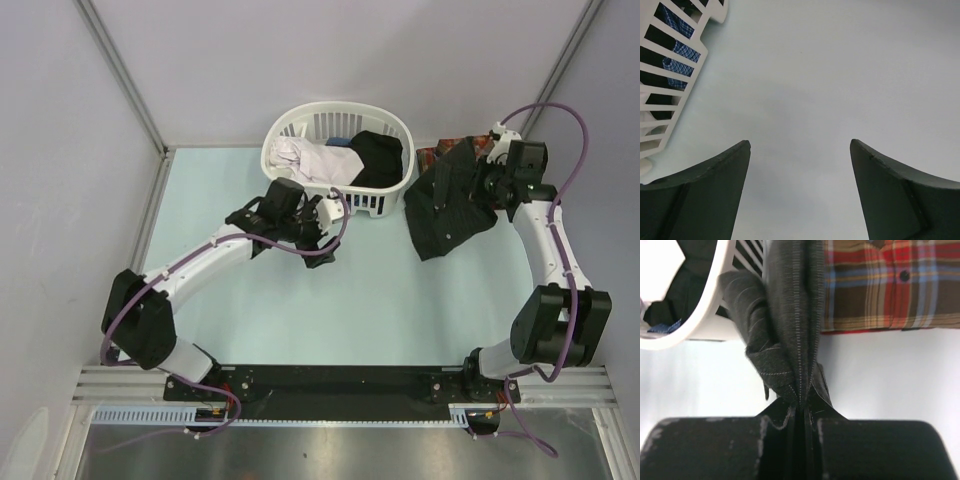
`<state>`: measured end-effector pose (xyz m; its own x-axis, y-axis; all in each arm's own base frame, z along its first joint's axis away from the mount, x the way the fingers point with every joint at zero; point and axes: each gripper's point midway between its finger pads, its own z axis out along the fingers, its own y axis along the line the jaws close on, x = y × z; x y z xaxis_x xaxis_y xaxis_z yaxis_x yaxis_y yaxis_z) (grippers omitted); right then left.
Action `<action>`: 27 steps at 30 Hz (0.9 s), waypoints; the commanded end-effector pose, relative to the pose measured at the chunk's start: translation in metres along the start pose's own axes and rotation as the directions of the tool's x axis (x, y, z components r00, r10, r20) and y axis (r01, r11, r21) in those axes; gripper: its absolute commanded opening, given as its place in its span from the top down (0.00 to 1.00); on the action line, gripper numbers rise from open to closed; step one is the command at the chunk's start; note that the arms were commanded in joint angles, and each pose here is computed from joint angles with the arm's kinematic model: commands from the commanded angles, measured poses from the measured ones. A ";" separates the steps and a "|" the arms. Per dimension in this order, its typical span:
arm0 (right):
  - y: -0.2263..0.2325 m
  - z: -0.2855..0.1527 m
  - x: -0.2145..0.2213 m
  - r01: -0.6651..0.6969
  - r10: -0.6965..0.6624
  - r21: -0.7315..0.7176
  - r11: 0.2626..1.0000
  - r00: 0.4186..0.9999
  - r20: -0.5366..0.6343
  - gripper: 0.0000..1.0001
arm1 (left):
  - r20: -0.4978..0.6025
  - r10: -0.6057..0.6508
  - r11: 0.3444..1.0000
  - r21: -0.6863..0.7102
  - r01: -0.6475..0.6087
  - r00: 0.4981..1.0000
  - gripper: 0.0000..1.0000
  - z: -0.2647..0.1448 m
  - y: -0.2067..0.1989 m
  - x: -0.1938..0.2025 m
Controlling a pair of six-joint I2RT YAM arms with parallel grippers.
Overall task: Fold and stack the long sleeve shirts
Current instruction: Neatly place the folded shirt to the corner
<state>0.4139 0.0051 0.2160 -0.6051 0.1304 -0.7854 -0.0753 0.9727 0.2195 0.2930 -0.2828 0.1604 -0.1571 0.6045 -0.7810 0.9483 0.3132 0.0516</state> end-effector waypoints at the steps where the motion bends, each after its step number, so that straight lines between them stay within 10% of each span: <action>1: -0.001 -0.005 -0.045 0.031 -0.034 0.026 0.999 0.990 0.135 1.00 | 0.027 -0.010 1.000 0.008 0.010 1.000 0.13 -0.015 -0.010 -0.003; 27: 0.034 0.028 -0.140 0.121 -0.116 -0.004 0.993 0.961 0.251 1.00 | 0.015 -0.030 0.999 -0.014 0.030 0.999 0.01 -0.020 -0.006 0.019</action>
<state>0.5066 0.0289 0.2692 -0.4785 0.0933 -0.8731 -0.1306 0.9757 0.1758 0.2809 -0.2589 0.1430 -0.2083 0.6202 -0.7563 0.9393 0.3425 0.0222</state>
